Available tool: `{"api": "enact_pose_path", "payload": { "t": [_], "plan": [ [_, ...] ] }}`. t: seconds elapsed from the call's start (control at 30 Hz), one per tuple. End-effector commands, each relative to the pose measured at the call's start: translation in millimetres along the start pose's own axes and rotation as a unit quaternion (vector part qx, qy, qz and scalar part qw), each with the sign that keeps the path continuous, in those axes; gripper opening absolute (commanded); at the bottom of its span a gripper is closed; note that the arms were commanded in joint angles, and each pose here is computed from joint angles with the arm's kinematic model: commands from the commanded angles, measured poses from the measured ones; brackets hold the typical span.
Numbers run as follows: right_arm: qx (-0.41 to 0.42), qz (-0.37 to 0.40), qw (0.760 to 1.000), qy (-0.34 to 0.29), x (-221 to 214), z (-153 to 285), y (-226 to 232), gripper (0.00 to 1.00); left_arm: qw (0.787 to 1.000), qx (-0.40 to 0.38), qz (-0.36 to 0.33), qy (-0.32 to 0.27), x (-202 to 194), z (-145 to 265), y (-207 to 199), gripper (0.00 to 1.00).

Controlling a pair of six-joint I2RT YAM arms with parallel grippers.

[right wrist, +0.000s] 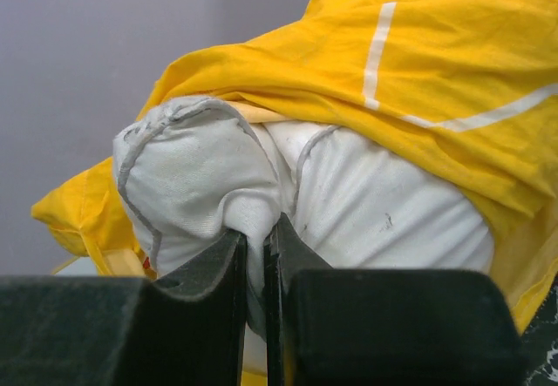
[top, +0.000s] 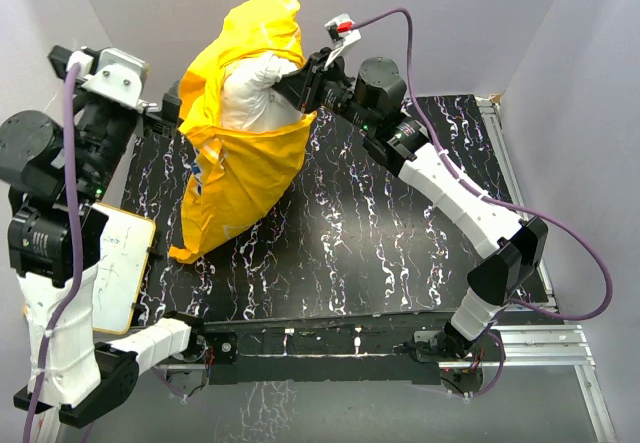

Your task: Remove the pillowcase from the pillow

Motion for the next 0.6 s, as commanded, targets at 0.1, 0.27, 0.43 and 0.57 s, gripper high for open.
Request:
{"api": "enact_pose_path", "payload": {
  "t": [0.1,0.27,0.43,0.57],
  "plan": [
    [-0.044,0.001,0.996,-0.077,67,15,6,0.08,0.969,-0.229,0.081,-0.041,15,-9,-82,0.97],
    [-0.017,0.039,0.994,-0.105,98,22,56,0.08,0.935,-0.329,0.130,-0.034,9,-24,-123,0.97],
    [-0.005,0.065,0.994,-0.089,91,25,90,0.08,0.936,-0.325,0.126,-0.042,10,-41,-122,0.97],
    [0.028,0.066,0.995,-0.071,77,26,103,0.08,0.948,-0.304,0.086,-0.051,5,-36,-116,0.97]
  ]
}}
Point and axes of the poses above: each gripper's point midway between its finger pads, its own z axis back along the fingers, its own y axis along the line the jaws close on, x = y × z, the point moved 1 cm from there along z, back along the fingers, and after that the axes turned 7 degrees about -z, right-handed, at the moved point
